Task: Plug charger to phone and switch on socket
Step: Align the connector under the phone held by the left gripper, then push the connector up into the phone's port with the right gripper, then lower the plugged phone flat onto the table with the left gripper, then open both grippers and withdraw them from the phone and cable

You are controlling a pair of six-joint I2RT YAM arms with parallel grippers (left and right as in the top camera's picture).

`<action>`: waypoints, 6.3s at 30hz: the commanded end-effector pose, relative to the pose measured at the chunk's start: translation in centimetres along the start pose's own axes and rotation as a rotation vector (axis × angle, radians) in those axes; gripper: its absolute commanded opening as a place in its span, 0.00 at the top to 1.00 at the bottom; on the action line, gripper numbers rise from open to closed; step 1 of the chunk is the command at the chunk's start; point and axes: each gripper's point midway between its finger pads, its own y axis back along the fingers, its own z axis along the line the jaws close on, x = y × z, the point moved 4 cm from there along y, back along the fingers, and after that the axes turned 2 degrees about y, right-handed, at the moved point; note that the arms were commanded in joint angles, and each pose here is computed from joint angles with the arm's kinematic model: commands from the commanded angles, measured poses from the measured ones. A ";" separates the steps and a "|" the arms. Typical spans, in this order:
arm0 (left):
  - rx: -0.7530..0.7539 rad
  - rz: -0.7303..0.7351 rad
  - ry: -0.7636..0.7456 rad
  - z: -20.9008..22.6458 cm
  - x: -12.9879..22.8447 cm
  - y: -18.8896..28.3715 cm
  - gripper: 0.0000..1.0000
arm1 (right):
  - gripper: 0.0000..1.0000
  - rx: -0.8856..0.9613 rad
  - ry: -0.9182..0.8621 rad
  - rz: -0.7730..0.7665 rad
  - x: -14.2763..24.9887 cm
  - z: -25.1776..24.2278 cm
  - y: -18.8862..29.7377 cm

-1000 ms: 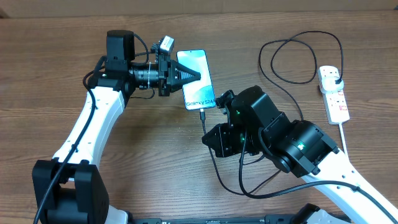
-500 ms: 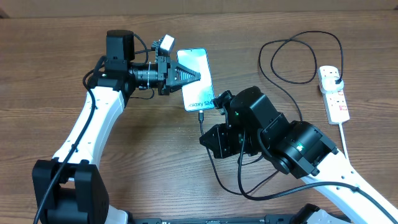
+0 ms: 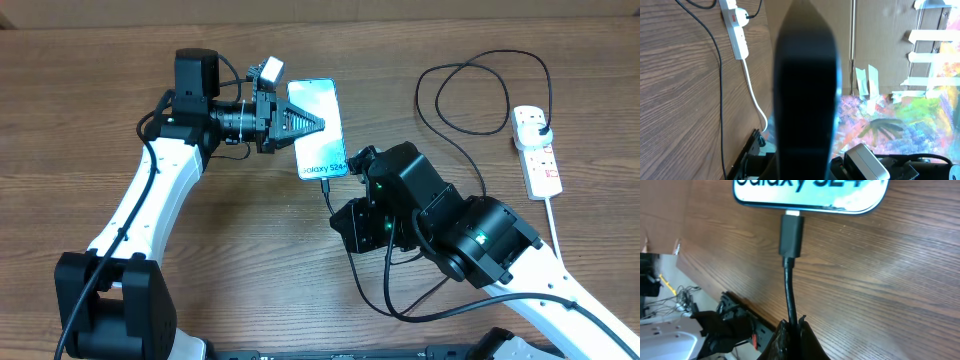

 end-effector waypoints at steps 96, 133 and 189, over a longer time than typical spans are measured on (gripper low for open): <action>-0.010 0.063 -0.075 0.5 2.3 -0.8 0.96 | 0.75 0.010 0.039 -0.164 -3.9 0.4 0.2; -0.728 0.038 0.030 19.8 0.7 2.2 0.96 | 0.18 0.280 0.013 -0.331 1.0 -4.2 10.5; -0.962 -0.013 0.014 22.4 -0.3 4.7 0.50 | 0.00 0.260 -0.270 -0.140 -0.1 -4.0 3.5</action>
